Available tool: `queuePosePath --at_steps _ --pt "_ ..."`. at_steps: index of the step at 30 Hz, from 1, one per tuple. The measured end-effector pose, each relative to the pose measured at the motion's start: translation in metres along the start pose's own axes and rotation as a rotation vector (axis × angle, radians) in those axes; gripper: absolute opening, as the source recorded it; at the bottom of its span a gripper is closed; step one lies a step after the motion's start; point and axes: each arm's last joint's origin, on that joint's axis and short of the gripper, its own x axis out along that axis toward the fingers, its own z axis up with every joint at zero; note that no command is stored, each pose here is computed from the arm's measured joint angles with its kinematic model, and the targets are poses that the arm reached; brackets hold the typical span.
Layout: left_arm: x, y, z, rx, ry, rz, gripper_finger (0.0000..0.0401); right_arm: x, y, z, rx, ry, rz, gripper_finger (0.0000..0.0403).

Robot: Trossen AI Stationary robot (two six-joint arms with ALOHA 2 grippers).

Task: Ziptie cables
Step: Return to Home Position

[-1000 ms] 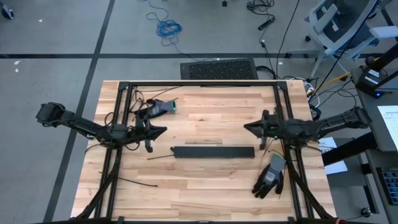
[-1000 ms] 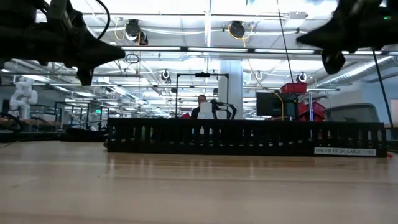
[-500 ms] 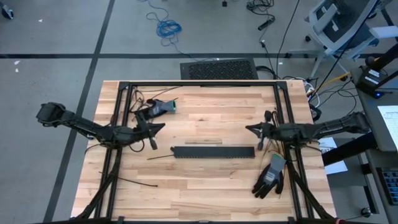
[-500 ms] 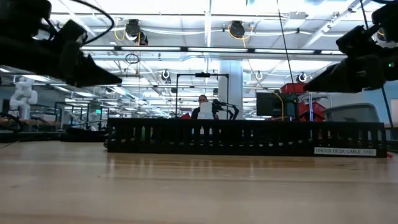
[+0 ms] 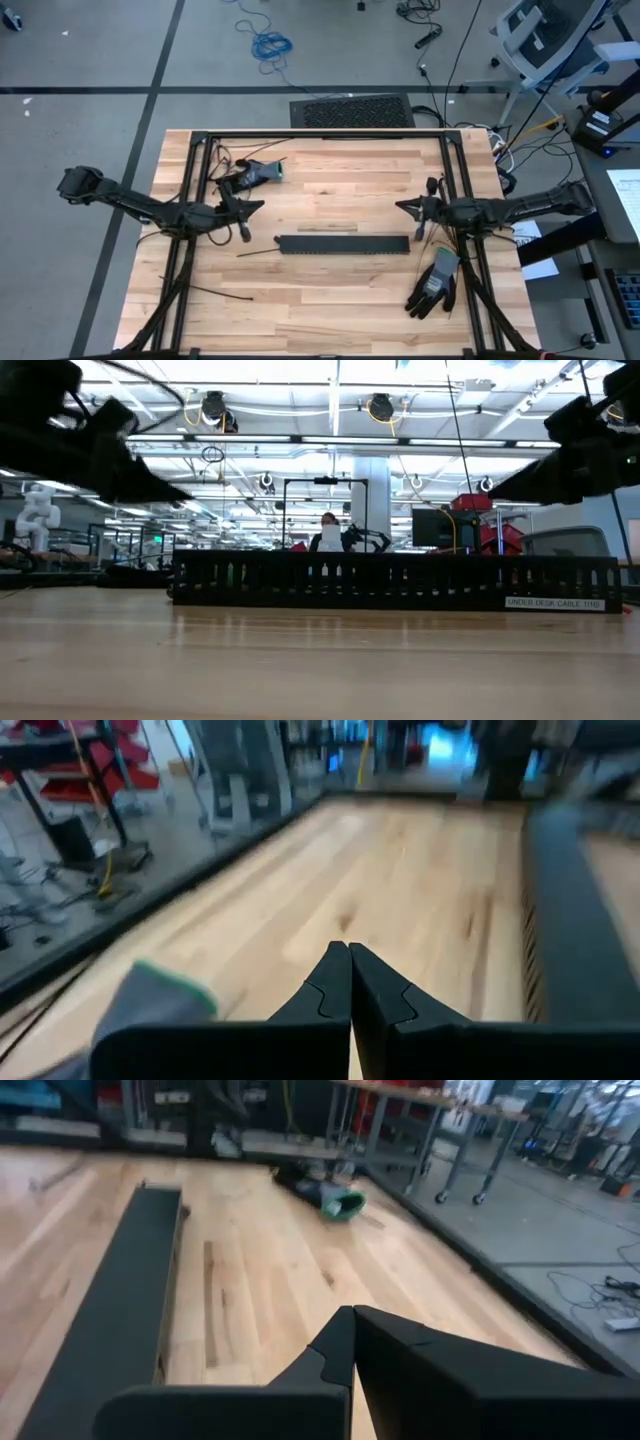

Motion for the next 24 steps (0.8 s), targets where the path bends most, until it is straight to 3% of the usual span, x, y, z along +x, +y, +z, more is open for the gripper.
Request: queuePosePath --at_steps 13,21,24 --pt "-0.028 0.018 0.036 -0.230 -0.329 -0.022 0.0001 -0.019 -0.018 0.020 0.139 -0.260 -0.091 0.0000" --pt "-0.053 0.035 0.052 -0.395 -0.566 -0.028 0.0001 -0.019 -0.020 0.020 0.142 -0.263 -0.106 0.0000" --pt "-0.054 0.039 0.054 -0.413 -0.595 0.000 0.0001 -0.019 -0.019 0.021 0.145 -0.269 -0.102 0.0000"
